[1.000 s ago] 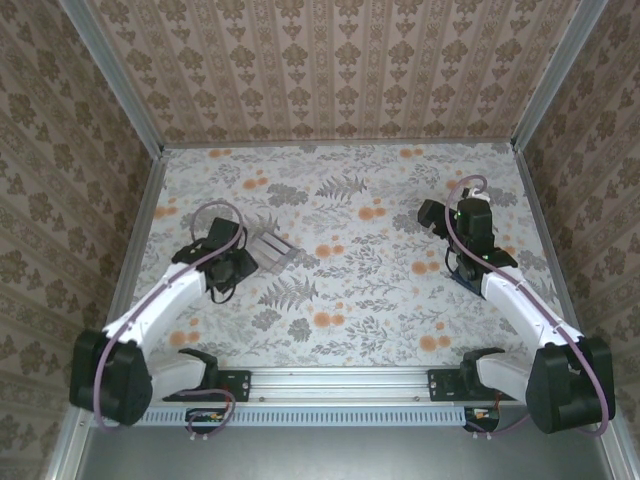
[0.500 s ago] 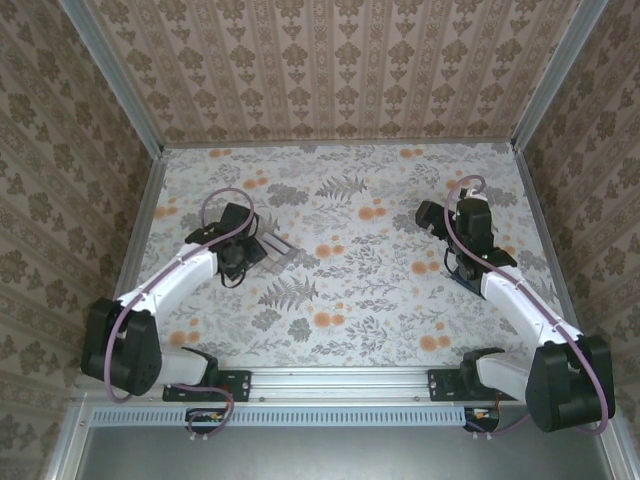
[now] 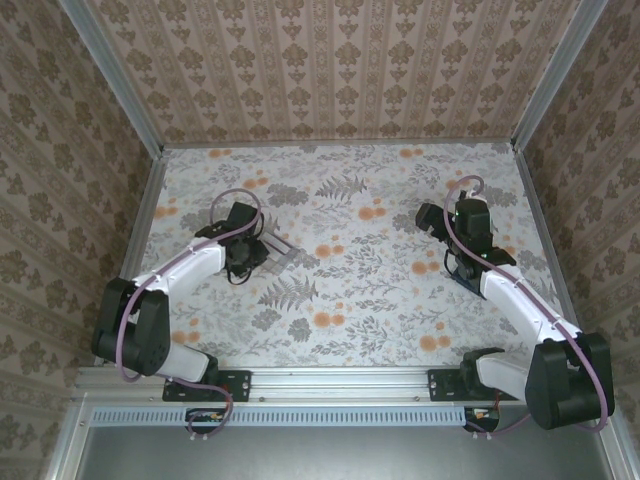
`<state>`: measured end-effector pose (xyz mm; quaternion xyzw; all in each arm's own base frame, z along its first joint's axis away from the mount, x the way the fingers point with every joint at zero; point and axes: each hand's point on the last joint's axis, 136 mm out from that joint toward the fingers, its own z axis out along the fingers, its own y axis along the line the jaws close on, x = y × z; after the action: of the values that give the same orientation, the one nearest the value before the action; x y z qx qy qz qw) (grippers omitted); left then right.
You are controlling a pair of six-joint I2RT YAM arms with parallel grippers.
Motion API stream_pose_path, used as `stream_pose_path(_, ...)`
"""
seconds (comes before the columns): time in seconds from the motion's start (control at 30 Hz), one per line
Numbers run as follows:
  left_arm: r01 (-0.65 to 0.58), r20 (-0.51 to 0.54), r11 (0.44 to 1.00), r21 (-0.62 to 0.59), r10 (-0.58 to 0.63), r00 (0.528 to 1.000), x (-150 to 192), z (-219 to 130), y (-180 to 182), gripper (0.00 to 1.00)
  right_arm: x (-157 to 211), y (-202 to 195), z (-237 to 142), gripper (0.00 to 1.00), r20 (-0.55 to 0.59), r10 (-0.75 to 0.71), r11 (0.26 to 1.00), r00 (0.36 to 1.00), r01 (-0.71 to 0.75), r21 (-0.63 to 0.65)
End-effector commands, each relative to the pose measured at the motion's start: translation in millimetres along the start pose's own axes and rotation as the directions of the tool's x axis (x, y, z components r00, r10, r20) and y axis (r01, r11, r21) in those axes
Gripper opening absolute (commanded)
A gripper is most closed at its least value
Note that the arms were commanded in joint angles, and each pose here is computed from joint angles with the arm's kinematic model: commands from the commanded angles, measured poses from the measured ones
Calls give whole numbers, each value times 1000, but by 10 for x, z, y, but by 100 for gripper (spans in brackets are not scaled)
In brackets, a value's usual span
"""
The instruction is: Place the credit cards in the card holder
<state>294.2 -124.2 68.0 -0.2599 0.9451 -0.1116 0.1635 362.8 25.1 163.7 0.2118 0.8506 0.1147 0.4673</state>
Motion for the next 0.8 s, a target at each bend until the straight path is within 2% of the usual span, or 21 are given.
stream_pose_path(0.0,-134,-14,986,97,136,991,-21,-51,-300,15,-24,-60,-30,97,12,23,999,1000,-23,36)
stream_pose_path(0.13,-265,-106,952,152,282,953,149,9,-500,10,6,-186,-11,97,13,67,993,998,-68,99)
stream_pose_path(0.33,-433,-166,887,160,457,874,322,107,-805,8,83,-418,-27,98,1,129,968,992,-126,216)
stream_pose_path(0.43,-485,-160,854,188,514,843,363,184,-1074,8,109,-501,-59,98,-4,176,952,984,-170,256)
stream_pose_path(0.57,-525,-166,825,210,560,812,339,325,-1432,8,220,-683,-184,98,-24,261,900,965,-234,369)
stream_pose_path(0.77,-583,-128,786,206,612,780,154,475,-1805,8,405,-967,-356,100,-58,326,822,944,-252,510)
